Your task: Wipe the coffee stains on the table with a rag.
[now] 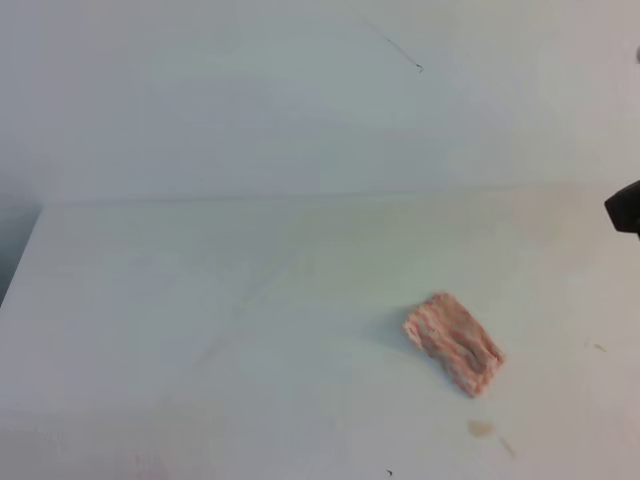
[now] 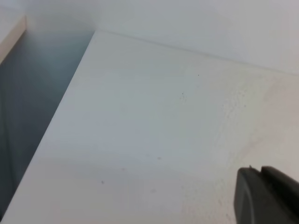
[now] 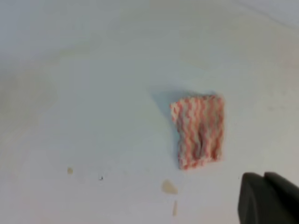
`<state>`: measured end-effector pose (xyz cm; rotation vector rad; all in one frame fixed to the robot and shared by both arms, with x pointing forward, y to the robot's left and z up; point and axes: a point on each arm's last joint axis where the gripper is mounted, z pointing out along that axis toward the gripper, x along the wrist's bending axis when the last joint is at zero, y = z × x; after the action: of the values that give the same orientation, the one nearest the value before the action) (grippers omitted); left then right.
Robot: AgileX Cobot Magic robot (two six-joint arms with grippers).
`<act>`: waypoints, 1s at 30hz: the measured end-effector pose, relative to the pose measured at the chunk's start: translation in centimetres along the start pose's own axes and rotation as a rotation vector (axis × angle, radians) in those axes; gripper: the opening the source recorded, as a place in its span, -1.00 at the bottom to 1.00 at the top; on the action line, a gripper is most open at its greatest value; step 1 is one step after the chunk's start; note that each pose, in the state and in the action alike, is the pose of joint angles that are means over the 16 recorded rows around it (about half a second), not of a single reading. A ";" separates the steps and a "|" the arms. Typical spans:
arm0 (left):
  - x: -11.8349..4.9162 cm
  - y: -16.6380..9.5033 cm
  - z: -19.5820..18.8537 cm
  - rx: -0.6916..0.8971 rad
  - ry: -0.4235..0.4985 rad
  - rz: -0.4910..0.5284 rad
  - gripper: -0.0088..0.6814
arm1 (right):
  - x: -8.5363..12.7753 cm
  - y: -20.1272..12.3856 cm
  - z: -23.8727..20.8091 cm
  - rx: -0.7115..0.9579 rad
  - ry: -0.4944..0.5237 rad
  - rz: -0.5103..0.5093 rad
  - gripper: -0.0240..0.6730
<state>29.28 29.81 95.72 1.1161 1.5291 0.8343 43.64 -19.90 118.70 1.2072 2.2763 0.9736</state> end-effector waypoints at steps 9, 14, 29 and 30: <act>0.0 0.0 0.0 0.001 0.000 0.000 -0.98 | -0.1 -2.1 -5.0 -0.169 -0.108 -0.083 -0.94; 0.0 0.0 0.0 0.002 0.000 0.000 -0.98 | -0.5 -5.0 -9.0 -0.391 -0.258 -0.093 -0.94; 0.0 0.1 0.0 0.001 0.000 0.000 -0.98 | 0.7 -20.5 -5.9 -0.736 -0.579 0.179 -0.94; 0.0 0.1 0.0 0.001 0.000 0.000 -0.98 | 0.6 -21.5 -4.9 -0.724 -0.584 0.195 -0.94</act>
<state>29.27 29.81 95.78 1.1166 1.5292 0.8338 28.18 -29.74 106.43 1.1740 1.2153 1.1721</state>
